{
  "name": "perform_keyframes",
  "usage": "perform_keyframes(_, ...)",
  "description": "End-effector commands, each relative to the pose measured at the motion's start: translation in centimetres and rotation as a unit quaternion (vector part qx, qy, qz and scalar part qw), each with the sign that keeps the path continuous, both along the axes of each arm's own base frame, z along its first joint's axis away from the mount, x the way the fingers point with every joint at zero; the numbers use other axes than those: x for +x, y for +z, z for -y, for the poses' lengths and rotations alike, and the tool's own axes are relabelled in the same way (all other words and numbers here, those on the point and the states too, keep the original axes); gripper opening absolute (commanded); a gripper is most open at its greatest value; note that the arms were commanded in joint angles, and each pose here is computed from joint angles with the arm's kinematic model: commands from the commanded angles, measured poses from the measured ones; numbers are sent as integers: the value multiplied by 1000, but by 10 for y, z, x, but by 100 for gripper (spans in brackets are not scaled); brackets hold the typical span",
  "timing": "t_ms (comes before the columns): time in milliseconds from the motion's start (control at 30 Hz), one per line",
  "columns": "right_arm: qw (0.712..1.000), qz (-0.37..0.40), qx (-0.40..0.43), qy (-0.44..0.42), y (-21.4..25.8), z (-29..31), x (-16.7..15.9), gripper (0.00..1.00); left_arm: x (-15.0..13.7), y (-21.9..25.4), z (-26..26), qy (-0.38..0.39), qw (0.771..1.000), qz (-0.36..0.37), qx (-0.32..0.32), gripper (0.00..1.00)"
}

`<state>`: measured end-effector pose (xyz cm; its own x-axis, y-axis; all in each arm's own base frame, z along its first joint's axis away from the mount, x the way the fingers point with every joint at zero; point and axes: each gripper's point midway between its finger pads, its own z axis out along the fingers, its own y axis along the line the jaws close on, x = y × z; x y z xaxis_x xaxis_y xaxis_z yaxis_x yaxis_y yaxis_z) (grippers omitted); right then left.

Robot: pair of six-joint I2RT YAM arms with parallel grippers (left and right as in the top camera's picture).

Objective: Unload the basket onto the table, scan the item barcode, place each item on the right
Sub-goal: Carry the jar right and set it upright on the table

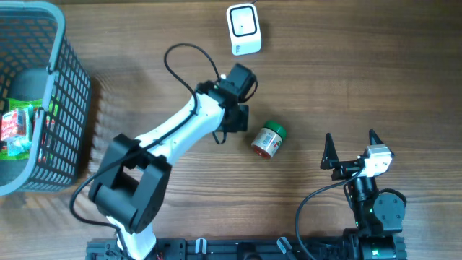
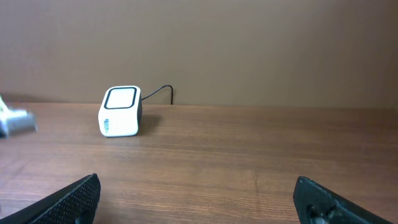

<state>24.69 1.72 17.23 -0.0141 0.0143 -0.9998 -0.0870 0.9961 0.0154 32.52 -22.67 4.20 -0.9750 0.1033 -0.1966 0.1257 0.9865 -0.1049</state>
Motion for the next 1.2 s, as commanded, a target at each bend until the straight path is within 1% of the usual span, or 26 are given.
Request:
perform_keyframes(0, 1000, 1, 7, -7, 0, 3, 0, 100, -18, -24, 5, -12, 1000, -27, -9, 4)
perform_keyframes(167, 1000, 1, 7, -7, 0, 3, 0, 100, -24, -28, 21, -22, 999, -28, -36, 4)
perform_keyframes(267, 1000, 1, 7, -7, 0, 3, 0, 100, -26, -29, 26, -9, 999, -28, -41, 4)
perform_keyframes(500, 1000, 1, 7, -7, 0, 3, 0, 100, -34, -29, 35, -21, 998, -30, -42, 4)
perform_keyframes(667, 1000, 1, 7, -7, 0, 3, 0, 100, -44, -29, 38, 8, 997, -60, -54, 4)
perform_keyframes(867, 1000, 0, 7, -7, 0, 3, 0, 99, -55, -27, 49, -1, 992, -89, -86, 4)
perform_keyframes(1033, 1000, 1, 7, -7, 0, 3, 0, 100, -57, -26, 51, -4, 991, -97, -94, 4)
perform_keyframes(1167, 1000, 1, 7, -7, 0, 3, 0, 100, -65, -24, 55, 1, 987, -119, -108, 6)
